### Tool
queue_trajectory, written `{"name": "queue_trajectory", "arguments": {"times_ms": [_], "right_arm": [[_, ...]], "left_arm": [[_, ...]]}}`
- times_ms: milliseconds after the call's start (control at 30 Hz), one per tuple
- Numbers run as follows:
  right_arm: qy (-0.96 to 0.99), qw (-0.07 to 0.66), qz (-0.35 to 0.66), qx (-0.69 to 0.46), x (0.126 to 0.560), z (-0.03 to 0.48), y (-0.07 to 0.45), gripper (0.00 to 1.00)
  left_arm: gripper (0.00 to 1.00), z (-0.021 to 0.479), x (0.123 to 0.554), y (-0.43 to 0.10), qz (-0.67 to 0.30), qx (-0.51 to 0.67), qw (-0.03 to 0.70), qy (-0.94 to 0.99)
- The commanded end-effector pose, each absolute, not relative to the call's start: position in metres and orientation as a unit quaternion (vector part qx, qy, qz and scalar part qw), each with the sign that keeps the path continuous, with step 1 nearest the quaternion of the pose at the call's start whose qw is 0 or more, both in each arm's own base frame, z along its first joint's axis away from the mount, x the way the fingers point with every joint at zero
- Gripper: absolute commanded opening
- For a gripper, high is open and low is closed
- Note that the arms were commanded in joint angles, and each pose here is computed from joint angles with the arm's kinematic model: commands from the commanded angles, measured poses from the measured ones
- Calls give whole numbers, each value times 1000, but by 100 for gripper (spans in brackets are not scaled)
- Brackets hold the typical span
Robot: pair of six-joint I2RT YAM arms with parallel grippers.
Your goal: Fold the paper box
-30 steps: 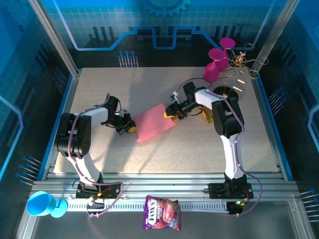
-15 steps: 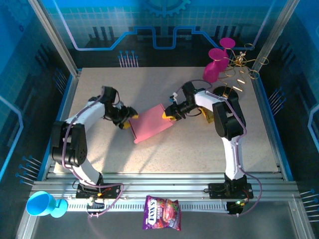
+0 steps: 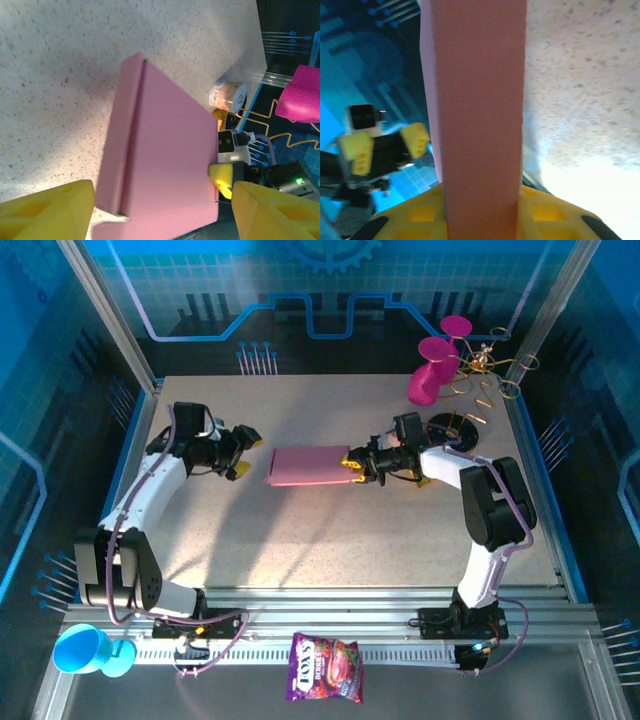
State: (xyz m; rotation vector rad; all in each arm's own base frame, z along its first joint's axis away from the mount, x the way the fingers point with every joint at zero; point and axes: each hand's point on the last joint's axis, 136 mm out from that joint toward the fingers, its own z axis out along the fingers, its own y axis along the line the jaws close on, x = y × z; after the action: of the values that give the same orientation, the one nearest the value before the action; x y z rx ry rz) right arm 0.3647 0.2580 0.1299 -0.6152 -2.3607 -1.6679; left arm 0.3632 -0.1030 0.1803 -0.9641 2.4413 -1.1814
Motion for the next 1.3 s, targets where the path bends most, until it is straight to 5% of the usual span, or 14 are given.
{"name": "queue_trajectory", "arguments": {"times_ms": [0, 133, 233, 700, 1000, 1267], "right_arm": [[-751, 104, -606, -240, 374, 171, 261, 17], [-742, 110, -615, -246, 375, 179, 262, 17], [-742, 114, -614, -243, 374, 182, 263, 16], [-744, 129, -612, -234, 366, 183, 267, 16], [-746, 142, -611, -221, 364, 183, 277, 16], [-752, 149, -603, -217, 363, 176, 278, 15]], "left_arm": [[73, 179, 370, -116, -466, -344, 105, 809], [75, 173, 378, -121, -494, -372, 89, 781], [86, 174, 383, -120, -503, -384, 88, 770], [86, 156, 406, -131, -564, -428, 38, 705], [77, 150, 409, -165, -584, -416, -22, 696], [52, 137, 386, -185, -557, -406, -75, 720]]}}
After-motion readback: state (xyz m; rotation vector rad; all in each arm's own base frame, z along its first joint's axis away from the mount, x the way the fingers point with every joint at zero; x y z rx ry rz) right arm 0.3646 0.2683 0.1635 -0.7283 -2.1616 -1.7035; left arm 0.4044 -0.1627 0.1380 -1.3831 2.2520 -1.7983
